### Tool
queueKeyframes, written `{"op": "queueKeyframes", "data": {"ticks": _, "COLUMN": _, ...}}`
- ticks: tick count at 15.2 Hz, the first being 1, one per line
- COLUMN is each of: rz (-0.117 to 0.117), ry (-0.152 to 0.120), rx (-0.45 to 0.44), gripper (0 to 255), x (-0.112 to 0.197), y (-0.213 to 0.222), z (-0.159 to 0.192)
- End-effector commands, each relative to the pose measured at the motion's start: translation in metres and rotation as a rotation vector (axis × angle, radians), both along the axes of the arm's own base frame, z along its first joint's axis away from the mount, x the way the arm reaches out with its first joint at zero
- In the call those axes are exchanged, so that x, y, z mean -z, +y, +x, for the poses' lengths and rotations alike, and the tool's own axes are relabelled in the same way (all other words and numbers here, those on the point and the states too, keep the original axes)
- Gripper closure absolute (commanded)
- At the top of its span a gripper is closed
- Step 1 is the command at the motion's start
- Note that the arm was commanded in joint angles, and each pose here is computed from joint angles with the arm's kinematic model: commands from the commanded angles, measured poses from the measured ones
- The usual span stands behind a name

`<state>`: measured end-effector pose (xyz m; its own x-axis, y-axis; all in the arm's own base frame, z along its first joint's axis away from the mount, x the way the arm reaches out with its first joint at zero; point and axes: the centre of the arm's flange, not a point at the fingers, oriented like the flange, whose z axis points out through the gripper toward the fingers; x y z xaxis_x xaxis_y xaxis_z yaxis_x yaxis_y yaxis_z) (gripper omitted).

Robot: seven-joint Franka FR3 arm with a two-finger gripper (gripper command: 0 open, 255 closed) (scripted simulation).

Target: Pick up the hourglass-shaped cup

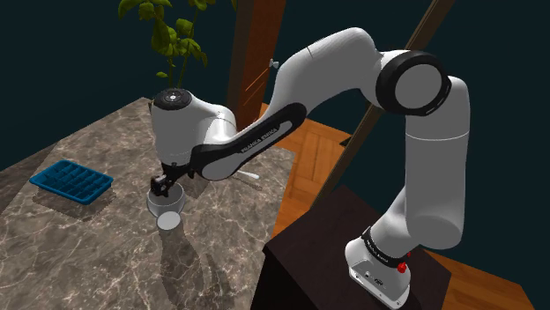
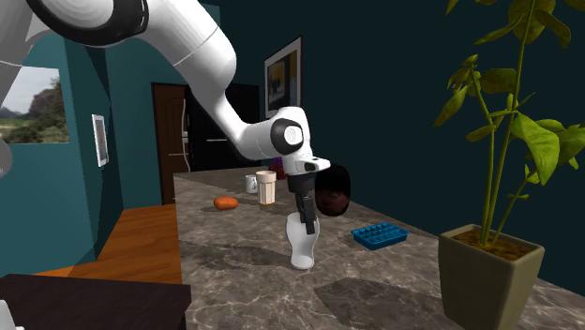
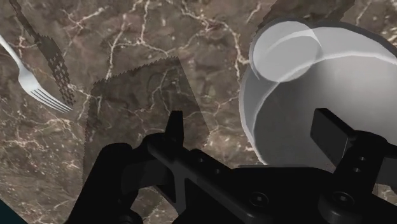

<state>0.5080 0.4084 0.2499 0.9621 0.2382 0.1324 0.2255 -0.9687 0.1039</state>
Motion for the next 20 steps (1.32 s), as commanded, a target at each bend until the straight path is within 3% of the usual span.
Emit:
{"op": "queueKeyframes", "data": {"ticks": 1, "rz": 0.0, "ry": 0.0, "rx": 0.0, "gripper": 0, "x": 0.011, "y": 0.0, "z": -0.001}}
{"op": "queueKeyframes", "data": {"ticks": 3, "rz": 0.0, "ry": 0.0, "rx": 0.0, "gripper": 0, "x": 0.014, "y": 0.0, "z": -0.001}}
{"op": "queueKeyframes", "data": {"ticks": 4, "rz": 0.0, "ry": 0.0, "rx": 0.0, "gripper": 255, "x": 0.014, "y": 0.0, "z": 0.0}}
{"op": "queueKeyframes", "data": {"ticks": 13, "rz": 0.0, "ry": 0.0, "rx": 0.0, "gripper": 255, "x": 0.014, "y": 0.0, "z": -0.001}}
{"op": "queueKeyframes", "data": {"ticks": 20, "rz": 0.0, "ry": 0.0, "rx": 0.0, "gripper": 255, "x": -0.023, "y": 0.0, "z": -0.001}}
